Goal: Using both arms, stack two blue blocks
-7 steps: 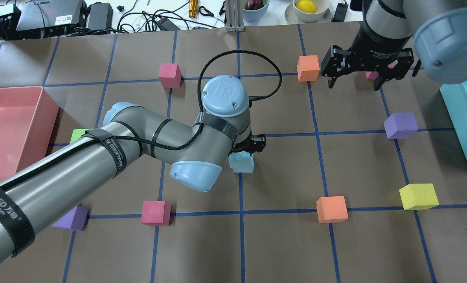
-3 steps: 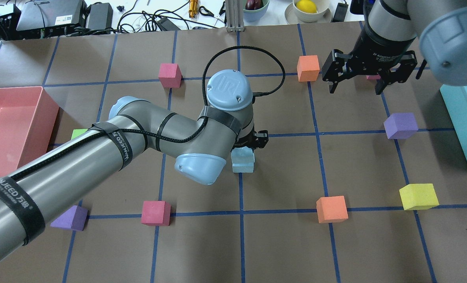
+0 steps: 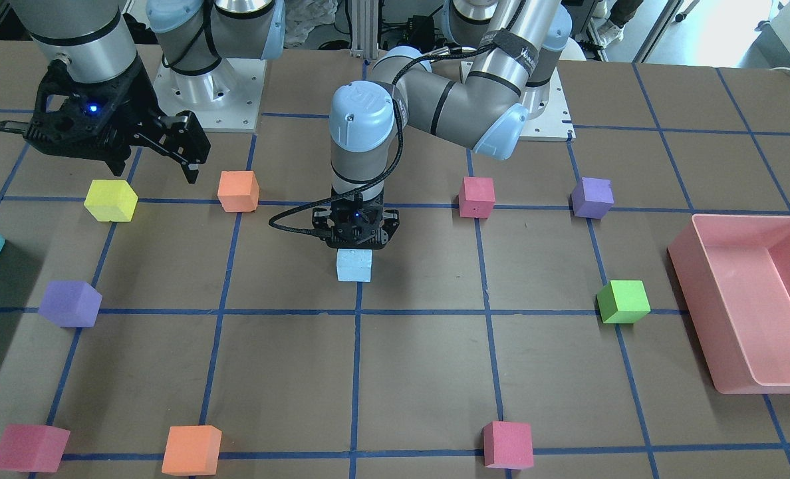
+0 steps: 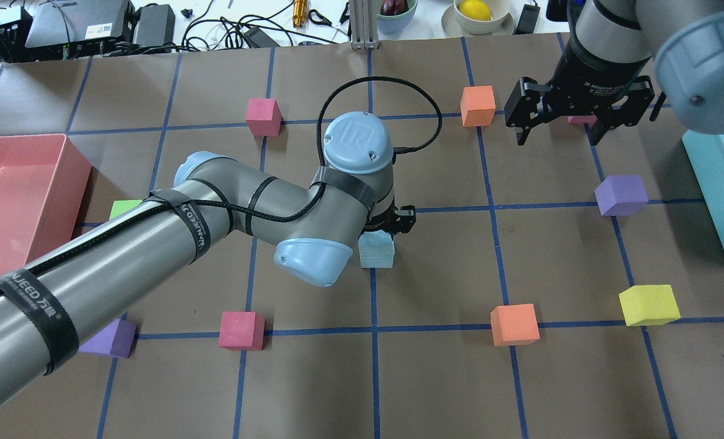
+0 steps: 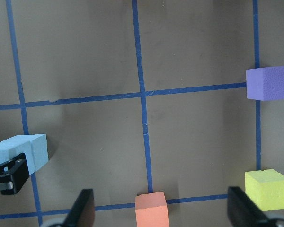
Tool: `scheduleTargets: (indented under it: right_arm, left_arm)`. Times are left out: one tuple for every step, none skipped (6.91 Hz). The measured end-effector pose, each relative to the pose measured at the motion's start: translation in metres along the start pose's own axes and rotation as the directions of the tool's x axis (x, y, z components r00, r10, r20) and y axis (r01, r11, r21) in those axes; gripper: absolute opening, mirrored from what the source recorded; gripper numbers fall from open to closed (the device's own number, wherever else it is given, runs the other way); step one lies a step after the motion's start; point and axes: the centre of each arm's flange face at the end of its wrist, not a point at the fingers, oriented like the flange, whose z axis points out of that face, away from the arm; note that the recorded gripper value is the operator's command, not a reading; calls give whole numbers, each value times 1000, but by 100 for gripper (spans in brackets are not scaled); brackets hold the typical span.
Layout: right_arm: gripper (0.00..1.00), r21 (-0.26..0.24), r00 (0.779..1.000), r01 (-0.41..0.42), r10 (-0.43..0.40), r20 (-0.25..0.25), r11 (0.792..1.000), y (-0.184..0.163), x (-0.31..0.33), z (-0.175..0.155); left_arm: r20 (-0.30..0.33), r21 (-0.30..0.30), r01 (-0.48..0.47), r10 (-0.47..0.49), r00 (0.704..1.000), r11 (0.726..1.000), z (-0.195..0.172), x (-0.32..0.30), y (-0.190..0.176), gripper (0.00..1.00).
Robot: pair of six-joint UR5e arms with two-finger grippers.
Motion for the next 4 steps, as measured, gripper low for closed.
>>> scheduleTargets:
  right_arm:
    - [100,1,1000,1,-1,-11,1000,0,1,0]
    - [100,2,1000,1,-1,-15,1000,0,2,0]
    - [100,1,1000,1,-1,-17,1000,0,2,0]
    - [100,1,1000,1,-1,-17,1000,0,2,0]
  left_arm:
    - [0,-1,2,-2,1000,1000,2,0,0,98]
    - [1,-5,5,-5,1000,1000,3,0,0,100]
    - [2,-8,7,-7,1000,1000,4,0,1,100]
    - [1,-6,7,-7,1000,1000,3,0,0,100]
